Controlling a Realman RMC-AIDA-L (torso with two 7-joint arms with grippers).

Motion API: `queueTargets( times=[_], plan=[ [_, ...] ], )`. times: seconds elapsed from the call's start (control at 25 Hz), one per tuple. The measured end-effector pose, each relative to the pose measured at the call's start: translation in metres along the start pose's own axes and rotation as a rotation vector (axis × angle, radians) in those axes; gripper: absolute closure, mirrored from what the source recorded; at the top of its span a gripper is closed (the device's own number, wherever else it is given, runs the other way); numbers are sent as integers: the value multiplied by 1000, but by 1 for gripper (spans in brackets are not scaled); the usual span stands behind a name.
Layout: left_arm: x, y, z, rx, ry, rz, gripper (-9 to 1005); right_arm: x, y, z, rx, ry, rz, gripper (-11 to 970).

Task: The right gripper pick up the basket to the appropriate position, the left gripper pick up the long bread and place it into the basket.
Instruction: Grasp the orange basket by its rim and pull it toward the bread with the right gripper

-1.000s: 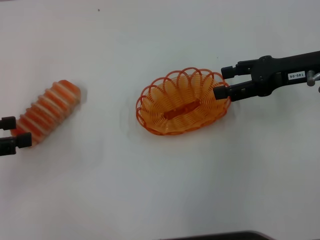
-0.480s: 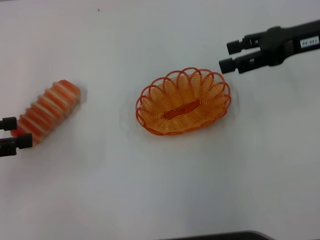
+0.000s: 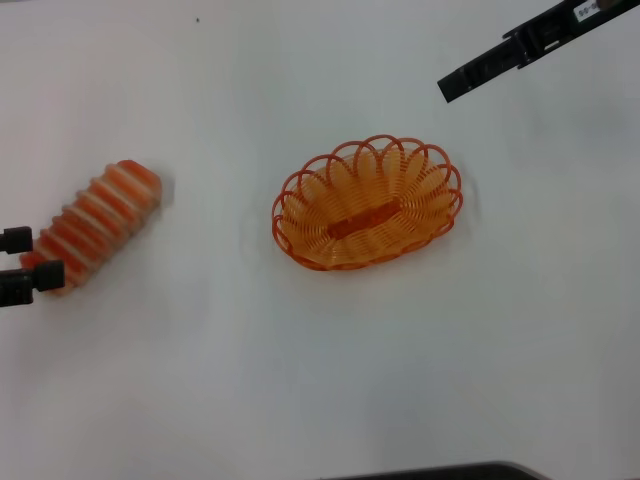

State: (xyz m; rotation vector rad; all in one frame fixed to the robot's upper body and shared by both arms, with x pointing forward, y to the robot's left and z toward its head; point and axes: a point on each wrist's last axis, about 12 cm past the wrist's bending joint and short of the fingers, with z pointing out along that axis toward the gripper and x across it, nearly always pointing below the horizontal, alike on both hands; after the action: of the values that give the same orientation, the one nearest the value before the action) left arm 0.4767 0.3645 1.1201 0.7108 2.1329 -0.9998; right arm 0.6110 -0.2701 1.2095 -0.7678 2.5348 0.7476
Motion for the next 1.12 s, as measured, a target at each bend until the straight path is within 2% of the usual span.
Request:
queueTargets(
  times=[0.12,0.28,0.44,0.64,0.96,1.12],
  plan=[
    [0,0,0,-3,-1,4,146,-4,-2,14,88,34,31,45],
    [1,1,-1,-9,-1,2,146,-3,-4,36,146,63,66,46],
    [2,1,-2,-14,-1,0,147,3,-9,57,152,87,98,46],
    [2,2,-2,-18,-1,-1,147,8,-9,69,150,117,96,46],
    [0,3,-1,-28,-6,3,148,10,0,90,143,166,62,47],
    [-1,4,-3,-41,-18,7,149,9,5,97,160,195,19,102]
  ],
)
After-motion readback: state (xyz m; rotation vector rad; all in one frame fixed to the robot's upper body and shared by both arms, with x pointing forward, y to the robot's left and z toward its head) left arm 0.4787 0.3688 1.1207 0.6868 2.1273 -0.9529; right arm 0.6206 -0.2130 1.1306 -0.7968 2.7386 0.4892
